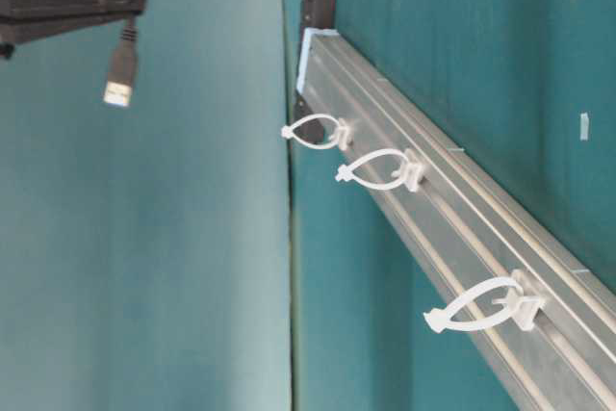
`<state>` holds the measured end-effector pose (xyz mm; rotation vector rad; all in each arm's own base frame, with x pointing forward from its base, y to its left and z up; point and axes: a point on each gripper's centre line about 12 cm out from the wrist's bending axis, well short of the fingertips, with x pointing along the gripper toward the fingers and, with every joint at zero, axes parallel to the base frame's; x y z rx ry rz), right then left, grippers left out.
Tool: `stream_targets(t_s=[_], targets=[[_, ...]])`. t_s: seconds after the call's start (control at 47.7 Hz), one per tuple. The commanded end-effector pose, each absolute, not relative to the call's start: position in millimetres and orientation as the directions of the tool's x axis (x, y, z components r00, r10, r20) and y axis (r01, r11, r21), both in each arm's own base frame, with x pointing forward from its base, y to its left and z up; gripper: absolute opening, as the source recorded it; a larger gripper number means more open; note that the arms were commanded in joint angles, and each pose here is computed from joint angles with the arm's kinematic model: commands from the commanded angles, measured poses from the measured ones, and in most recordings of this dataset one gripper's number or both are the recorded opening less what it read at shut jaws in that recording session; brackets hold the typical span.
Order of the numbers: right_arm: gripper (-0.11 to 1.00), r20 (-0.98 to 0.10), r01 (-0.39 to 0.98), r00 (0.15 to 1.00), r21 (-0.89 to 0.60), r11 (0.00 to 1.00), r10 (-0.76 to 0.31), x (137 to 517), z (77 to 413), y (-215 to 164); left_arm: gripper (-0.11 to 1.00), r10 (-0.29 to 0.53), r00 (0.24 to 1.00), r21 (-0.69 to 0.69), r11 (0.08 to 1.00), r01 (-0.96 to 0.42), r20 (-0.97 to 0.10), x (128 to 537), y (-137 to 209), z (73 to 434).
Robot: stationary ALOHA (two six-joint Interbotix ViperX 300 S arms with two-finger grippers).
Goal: Pass the USB cable through three rings with both arms.
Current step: 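Lift the cable with the right gripper toward the rail's top end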
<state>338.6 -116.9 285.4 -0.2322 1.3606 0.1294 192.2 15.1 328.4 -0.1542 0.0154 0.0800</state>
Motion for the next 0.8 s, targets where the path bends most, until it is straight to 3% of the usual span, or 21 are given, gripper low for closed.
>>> stream_targets(t_s=[0.0,0.356,0.545,0.776], targets=[[0.08,-0.973,-0.232,0.222,-0.111,0.966,-0.058,335,292,-129,-0.01,0.072,0.997,-0.148,0.987,-0.068,0.025,191,14,344],[0.08,-0.973,-0.287,0.196,-0.173,0.942,-0.119,306,289,-194,-0.01,0.057,0.998,-0.141,0.989,-0.053,0.026,191,11,345],[0.08,-0.970,-0.409,0.152,-0.237,0.881,-0.190,294,265,-210,-0.01,0.062,0.997,-0.144,0.988,-0.055,0.040,186,11,350],[0.08,-0.966,-0.427,0.148,-0.255,0.868,-0.211,297,234,-221,-0.01,0.068,0.997,-0.153,0.986,-0.063,0.028,186,13,348]])
